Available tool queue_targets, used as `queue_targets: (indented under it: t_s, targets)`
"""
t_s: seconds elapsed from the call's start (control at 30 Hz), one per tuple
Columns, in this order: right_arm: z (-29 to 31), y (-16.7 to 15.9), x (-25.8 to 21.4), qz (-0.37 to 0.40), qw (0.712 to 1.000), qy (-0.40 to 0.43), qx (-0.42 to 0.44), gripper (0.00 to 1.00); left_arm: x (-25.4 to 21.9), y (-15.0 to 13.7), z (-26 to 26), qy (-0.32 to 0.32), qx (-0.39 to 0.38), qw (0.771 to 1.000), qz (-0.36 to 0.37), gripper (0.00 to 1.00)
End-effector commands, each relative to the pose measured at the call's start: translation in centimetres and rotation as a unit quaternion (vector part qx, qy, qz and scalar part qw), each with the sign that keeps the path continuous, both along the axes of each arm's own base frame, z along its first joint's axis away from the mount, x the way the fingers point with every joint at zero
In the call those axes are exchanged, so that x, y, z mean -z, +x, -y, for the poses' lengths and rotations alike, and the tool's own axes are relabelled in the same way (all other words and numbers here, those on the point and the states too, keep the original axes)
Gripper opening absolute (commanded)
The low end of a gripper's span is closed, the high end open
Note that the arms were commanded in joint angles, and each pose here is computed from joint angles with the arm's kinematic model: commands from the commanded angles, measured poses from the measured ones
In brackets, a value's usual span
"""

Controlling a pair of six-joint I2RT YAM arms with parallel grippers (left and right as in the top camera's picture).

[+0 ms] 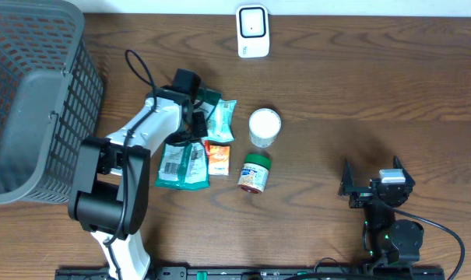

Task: Scan the item barcode
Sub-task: 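Carry the gloves pack out and lay it left of the items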

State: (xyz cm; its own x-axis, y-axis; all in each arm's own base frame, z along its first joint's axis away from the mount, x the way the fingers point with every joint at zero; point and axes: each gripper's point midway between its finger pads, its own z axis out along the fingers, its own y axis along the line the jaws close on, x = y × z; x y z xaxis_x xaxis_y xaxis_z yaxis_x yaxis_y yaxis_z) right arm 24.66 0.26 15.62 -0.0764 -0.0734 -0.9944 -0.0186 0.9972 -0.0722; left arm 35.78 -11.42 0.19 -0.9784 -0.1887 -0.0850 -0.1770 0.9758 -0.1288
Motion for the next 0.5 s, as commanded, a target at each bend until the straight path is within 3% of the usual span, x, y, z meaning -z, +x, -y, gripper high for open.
queue_targets:
  t_s: [0.0, 0.23, 0.47]
  targets:
    - [-0.2, 0.0, 0.1, -0.003, 1.0, -0.005, -0.004, 0.99, 3.0, -3.1, 2.8, -0.032, 0.026, 0.997, -0.064, 0.11]
    - [-0.2, 0.0, 0.2, -0.003, 1.0, -0.005, -0.004, 0.99, 2.6, -3.3, 4.6, -0.03, 0.055, 0.997, -0.055, 0.11]
    - [-0.1, 0.0, 0.2, -0.003, 1.0, -0.005, -0.004, 0.99, -0.8, 0.6, 1.1, 0.019, 0.017, 0.999, 0.019, 0.11]
